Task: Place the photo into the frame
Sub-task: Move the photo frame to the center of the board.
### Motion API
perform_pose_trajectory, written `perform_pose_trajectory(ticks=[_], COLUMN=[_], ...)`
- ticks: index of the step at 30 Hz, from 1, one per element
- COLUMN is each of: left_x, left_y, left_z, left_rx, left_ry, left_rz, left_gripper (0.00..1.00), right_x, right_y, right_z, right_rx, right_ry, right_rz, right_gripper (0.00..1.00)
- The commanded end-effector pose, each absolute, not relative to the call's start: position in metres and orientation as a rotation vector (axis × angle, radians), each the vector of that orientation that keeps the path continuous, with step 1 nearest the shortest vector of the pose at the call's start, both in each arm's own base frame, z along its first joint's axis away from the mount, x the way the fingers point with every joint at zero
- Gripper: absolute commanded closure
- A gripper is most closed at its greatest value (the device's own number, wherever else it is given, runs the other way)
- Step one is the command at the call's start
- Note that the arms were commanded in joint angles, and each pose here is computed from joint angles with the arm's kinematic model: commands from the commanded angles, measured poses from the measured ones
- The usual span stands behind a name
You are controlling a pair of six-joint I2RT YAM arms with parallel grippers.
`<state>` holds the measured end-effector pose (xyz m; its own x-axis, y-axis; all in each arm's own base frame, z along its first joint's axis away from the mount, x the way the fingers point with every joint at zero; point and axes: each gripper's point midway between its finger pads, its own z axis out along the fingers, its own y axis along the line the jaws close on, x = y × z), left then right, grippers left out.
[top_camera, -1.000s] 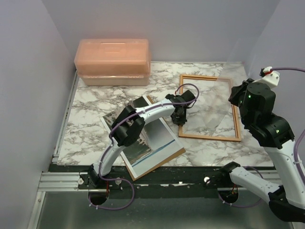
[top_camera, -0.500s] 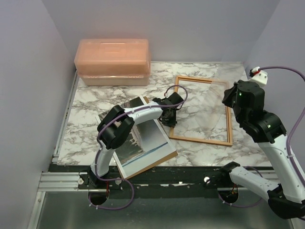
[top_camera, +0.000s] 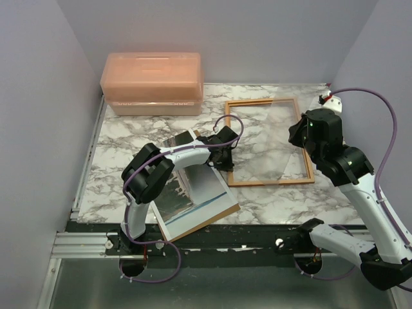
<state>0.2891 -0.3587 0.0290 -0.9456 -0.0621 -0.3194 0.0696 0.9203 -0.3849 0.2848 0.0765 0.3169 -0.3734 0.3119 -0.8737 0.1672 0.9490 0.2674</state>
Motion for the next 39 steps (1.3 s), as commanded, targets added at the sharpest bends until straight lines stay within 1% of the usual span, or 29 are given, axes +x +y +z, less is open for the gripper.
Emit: perform_pose_trajectory(ticks=[1, 8, 12, 26, 29, 33, 39], left_x=[0.250, 0.268, 0.270, 0.283, 0.286, 0.291, 0.274], left_y=[-0.332, -0.348, -0.353, -0.379, -0.391, -0.386, -0.350], left_z=[0.017, 0.061, 0.080, 0.086, 0.094, 0.105, 0.102], left_rx=[0.059, 0.090, 0.103, 0.170, 0.211, 0.242, 0.187], left_ry=[2.920, 2.840, 2.804, 2.789, 2.777, 2.775, 2.777], left_rz=[-0.502, -0.566, -0.612, -0.665, -0.722, -0.599, -0.525], left_gripper=[1.00, 1.00, 1.00, 1.00, 1.00, 1.00, 1.00], right_x=[0.288, 0.287, 0.287, 0.286, 0.286, 0.287, 0.286], right_y=[0.085, 0.087, 0.087, 0.086, 0.088, 0.091, 0.098], right_z=[0.323, 0.326, 0.326, 0.326, 0.324, 0.324, 0.323], right_rx=[0.346, 0.341, 0.341, 0.342, 0.339, 0.327, 0.317], right_ry=[1.938, 1.938, 1.938, 1.938, 1.937, 1.950, 1.946], right_rz=[0.220, 0.239, 0.240, 0.232, 0.244, 0.253, 0.303], right_gripper=[1.00, 1.00, 1.00, 1.00, 1.00, 1.00, 1.00])
